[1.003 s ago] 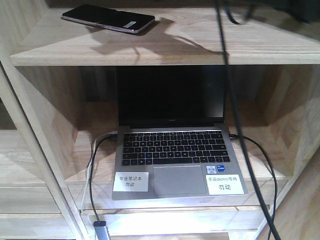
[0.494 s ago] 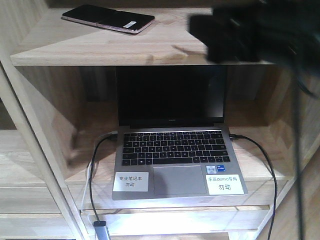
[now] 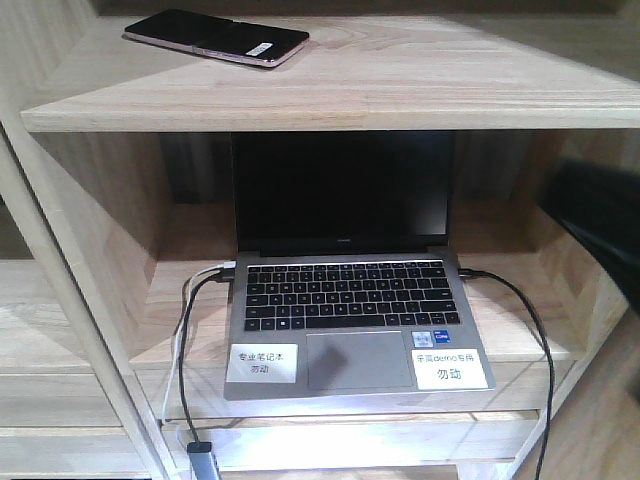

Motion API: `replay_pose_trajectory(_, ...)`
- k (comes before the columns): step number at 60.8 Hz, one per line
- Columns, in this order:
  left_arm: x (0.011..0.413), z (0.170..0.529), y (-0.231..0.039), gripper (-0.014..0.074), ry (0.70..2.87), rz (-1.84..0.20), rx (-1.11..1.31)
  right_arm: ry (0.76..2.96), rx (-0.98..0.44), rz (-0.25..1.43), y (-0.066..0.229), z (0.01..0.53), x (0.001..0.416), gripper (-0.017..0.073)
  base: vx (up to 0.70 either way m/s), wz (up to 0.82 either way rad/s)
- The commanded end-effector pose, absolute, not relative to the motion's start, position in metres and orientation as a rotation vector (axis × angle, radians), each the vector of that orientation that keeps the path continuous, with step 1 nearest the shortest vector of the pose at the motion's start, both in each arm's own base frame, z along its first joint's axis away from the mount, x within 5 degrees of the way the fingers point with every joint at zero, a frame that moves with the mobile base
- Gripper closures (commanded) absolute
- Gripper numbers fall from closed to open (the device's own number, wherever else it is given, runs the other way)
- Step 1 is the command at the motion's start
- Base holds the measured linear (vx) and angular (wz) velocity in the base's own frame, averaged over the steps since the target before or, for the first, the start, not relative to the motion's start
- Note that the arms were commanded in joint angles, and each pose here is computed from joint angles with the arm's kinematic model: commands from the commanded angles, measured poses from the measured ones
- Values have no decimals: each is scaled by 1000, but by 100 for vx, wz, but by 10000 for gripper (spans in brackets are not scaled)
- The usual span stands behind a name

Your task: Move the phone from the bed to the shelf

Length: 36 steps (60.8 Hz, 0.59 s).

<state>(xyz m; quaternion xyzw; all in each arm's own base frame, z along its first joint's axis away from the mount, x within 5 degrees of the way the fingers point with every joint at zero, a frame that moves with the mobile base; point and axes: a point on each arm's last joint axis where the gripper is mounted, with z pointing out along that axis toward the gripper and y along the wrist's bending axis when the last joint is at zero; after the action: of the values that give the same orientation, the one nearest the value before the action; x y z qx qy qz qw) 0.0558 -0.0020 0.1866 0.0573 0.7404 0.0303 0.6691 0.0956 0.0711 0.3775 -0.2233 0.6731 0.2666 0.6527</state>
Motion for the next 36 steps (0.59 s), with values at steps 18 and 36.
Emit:
replay_pose_trajectory(18, 55, 201, -2, 592, 1571, 58, 112, 1406, -444, 611, 49, 357, 53, 569, 0, 0)
replay_pose_trajectory(36, 55, 201, -2, 592, 1571, 58, 112, 1397, -443, 615, 48, 357, 51, 569, 0, 0)
